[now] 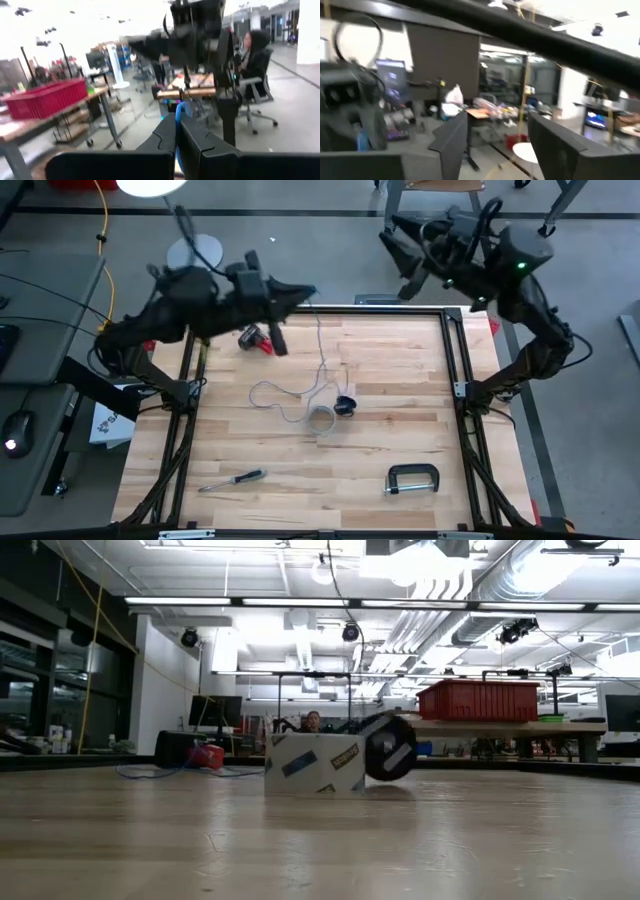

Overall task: Coil cords
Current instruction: Uncoil the blue wire from the spool

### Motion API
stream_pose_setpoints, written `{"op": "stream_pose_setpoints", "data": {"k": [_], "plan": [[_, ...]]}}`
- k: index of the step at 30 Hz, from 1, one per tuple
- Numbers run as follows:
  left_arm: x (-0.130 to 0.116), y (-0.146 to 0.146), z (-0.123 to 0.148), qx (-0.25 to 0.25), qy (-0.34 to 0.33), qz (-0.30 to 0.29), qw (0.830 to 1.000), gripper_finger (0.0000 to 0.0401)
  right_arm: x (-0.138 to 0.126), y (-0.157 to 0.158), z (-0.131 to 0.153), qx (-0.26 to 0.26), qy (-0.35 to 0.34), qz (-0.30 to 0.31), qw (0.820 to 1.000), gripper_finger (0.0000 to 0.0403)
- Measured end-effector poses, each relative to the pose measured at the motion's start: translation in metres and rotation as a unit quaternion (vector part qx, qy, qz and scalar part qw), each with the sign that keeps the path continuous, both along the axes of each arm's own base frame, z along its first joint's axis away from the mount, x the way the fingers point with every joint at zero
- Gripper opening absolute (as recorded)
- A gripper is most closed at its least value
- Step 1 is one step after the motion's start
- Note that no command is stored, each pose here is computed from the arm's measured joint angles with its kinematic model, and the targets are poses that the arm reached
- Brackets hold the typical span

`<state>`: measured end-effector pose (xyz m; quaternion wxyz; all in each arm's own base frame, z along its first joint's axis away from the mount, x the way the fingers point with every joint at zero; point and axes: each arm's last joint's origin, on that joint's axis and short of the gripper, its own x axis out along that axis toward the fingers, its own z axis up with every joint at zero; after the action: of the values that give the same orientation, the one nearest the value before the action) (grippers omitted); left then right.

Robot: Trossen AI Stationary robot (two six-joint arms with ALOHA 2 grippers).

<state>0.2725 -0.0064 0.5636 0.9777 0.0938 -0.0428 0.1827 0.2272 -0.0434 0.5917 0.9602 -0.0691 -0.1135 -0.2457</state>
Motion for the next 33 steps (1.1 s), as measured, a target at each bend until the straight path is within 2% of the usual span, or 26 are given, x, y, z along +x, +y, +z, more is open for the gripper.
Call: {"op": "stream_pose_setpoints", "data": {"k": [5, 9, 12, 15, 18, 20, 23, 25, 28, 33], "plan": [[-0.020, 0.008, 0.026, 0.028, -0.041, 0.019, 0.999, 0.0001, -0.014, 0.001, -0.003, 0.021, 0.076, 0.012, 0.997, 0.0215], [-0.032, 0.015, 0.041, 0.027, -0.088, 0.033, 0.995, 0.0001, -0.014, 0.003, -0.027, 0.074, 0.178, 0.028, 0.981, 0.0215], [-0.038, 0.017, 0.049, 0.029, -0.116, 0.029, 0.992, 0.0000, -0.007, 0.003, -0.057, 0.132, 0.273, 0.027, 0.952, 0.0215], [-0.042, 0.018, 0.053, 0.030, -0.131, 0.029, 0.991, 0.0000, 0.006, 0.002, -0.093, 0.179, 0.359, 0.031, 0.915, 0.0215], [-0.044, 0.017, 0.055, 0.027, -0.137, 0.022, 0.990, 0.0000, 0.024, 0.002, -0.133, 0.205, 0.424, 0.040, 0.881, 0.0215], [-0.044, 0.017, 0.056, 0.019, -0.143, 0.012, 0.990, 0.0000, 0.037, 0.002, -0.161, 0.210, 0.452, 0.045, 0.866, 0.0215], [-0.045, 0.016, 0.058, 0.010, -0.155, -0.002, 0.988, 0.0000, 0.057, 0.002, -0.209, 0.228, 0.467, 0.069, 0.852, 0.0215], [-0.046, 0.016, 0.060, 0.003, -0.167, -0.004, 0.986, 0.0000, 0.069, 0.002, -0.239, 0.245, 0.456, 0.105, 0.849, 0.0215], [-0.047, 0.016, 0.061, 0.001, -0.177, -0.006, 0.984, 0.0000, 0.080, 0.008, -0.282, 0.265, 0.423, 0.148, 0.853, 0.0215], [-0.047, 0.016, 0.062, 0.001, -0.179, -0.008, 0.984, 0.0000, 0.082, 0.018, -0.340, 0.298, 0.371, 0.157, 0.866, 0.0215]]}}
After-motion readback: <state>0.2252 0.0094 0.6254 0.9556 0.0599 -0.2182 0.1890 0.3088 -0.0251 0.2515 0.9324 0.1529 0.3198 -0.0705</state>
